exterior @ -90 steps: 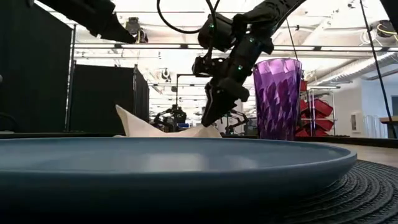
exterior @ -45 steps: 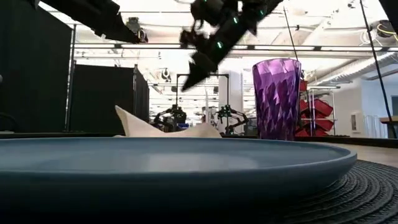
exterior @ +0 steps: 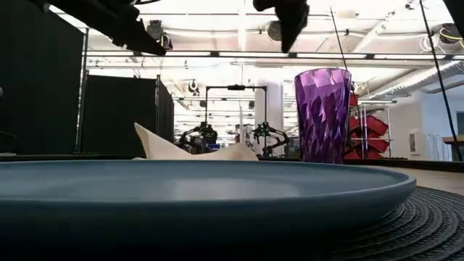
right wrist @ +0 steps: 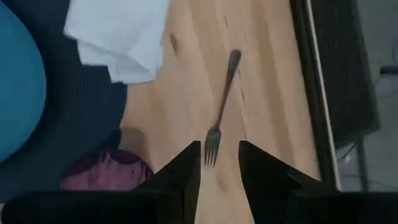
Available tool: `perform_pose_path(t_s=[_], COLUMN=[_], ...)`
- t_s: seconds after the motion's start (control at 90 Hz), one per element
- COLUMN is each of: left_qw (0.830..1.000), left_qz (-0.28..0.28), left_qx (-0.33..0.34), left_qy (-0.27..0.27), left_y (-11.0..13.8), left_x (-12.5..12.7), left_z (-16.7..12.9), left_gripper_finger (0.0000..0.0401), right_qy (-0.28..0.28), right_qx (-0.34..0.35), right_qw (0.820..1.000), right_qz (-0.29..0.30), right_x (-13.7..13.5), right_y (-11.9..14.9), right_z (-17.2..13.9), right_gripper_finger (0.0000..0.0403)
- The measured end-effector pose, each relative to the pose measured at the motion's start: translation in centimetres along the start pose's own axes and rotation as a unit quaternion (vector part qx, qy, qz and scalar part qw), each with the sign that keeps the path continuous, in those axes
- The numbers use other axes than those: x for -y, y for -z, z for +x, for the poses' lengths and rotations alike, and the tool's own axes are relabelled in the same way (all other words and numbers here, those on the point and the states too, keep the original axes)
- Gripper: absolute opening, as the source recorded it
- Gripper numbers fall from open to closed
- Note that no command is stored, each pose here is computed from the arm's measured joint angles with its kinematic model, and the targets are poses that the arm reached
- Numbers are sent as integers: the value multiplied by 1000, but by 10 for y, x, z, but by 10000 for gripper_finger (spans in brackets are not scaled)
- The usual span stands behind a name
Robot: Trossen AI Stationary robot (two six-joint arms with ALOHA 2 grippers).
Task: Set table place
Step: Move the purple cup to the top right of the table
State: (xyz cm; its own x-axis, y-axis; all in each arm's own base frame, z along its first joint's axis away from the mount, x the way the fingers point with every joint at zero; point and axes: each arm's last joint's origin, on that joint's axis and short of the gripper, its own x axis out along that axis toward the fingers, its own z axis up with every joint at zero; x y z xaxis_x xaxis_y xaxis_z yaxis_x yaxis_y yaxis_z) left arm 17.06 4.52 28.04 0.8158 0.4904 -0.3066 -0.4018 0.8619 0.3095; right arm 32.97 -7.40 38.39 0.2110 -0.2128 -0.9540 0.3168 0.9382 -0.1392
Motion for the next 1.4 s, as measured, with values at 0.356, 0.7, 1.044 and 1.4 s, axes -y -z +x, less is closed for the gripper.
perform_pose_path(t_s=[0.356, 0.7, 1.044, 1.4], left_qw=[1000, 1000, 1000, 1000], left_qz=[-5, -6, -7, -10], left_qx=[6, 9, 11, 17], left_qy=[20, 20, 20, 24], left_y=[-1, -1, -1, -3], left_x=[1, 1, 1, 1], left_z=[0, 0, 0, 0], left_gripper_finger=[135, 135, 135, 135], right_qy=[-15, -9, -33, -52], right_qx=[-105, -184, -182, -108], right_qw=[993, 982, 983, 992], right_qz=[43, 40, 22, 30], right_x=[0, -9, -9, -1], right_y=[36, 58, 60, 36], right_z=[36, 98, 103, 50], right_gripper_finger=[173, 278, 286, 286])
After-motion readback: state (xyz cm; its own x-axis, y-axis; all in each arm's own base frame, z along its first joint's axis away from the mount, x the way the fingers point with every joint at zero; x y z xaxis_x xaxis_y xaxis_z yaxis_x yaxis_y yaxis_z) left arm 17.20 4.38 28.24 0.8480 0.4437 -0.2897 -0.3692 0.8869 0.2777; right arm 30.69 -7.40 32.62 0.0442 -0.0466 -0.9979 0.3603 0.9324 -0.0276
